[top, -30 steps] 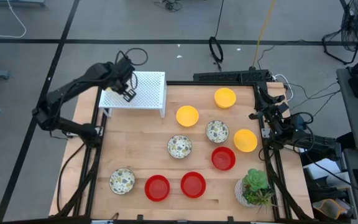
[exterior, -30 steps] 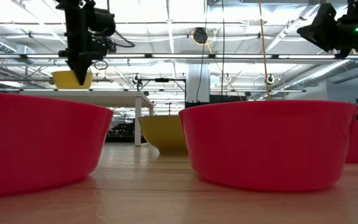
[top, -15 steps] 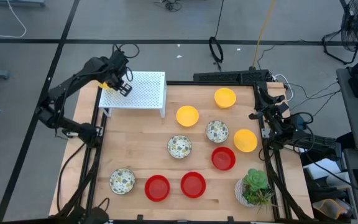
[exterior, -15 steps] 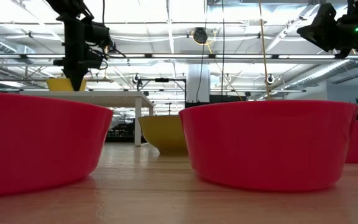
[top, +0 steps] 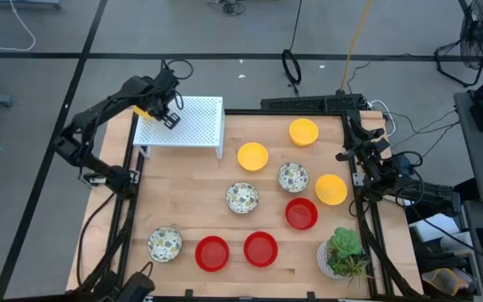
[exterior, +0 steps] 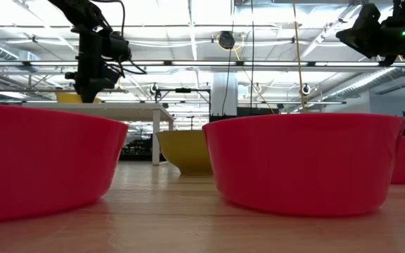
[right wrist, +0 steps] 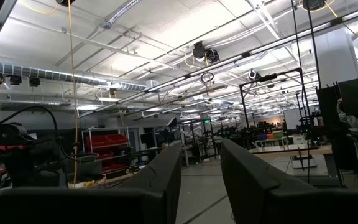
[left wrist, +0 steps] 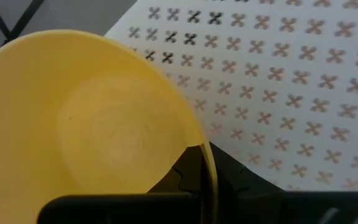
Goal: Pick & Place Mini bowls
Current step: Put the yellow bowl on the shelf, then stack the yellow bowl on top of the other yellow bowl on the shelf
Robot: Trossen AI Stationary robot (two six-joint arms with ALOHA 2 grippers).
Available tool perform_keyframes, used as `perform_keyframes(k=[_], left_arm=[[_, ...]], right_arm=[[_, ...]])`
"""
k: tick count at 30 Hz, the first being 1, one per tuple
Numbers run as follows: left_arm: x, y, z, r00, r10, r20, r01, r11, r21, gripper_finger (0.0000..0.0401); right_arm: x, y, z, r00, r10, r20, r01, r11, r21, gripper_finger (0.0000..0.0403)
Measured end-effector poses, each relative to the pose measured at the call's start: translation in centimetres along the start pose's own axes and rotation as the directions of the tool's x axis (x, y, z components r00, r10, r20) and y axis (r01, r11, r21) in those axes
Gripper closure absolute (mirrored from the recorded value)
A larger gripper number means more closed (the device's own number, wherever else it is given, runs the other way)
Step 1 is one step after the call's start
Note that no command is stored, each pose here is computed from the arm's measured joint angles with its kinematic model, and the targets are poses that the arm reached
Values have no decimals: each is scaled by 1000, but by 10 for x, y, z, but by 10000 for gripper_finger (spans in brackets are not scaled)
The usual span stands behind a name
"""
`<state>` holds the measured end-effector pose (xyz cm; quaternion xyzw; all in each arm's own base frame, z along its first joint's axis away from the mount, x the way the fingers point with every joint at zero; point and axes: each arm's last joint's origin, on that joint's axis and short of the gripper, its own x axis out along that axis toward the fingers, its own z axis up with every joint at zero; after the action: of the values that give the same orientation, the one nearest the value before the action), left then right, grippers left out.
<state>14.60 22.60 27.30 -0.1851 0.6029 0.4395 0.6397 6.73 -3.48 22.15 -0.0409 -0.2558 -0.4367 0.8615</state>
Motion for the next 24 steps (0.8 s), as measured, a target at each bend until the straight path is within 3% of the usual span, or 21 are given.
perform_keyframes(k=[6, 16, 24], left_arm=[[0, -2, 0, 1000, -3, -1, 3, 1000, 5, 368], [-1, -4, -1, 1000, -3, -1, 3, 1000, 23, 277], [-23, -7, -9, 997, -12, 76, 9, 999, 40, 243]], right_arm=[[0, 0, 0, 1000, 0, 0, 0, 1000, 0, 300], [0, 0, 0, 1000, 0, 0, 0, 1000, 0, 300], [0, 0, 0, 1000, 0, 0, 0, 1000, 0, 300]])
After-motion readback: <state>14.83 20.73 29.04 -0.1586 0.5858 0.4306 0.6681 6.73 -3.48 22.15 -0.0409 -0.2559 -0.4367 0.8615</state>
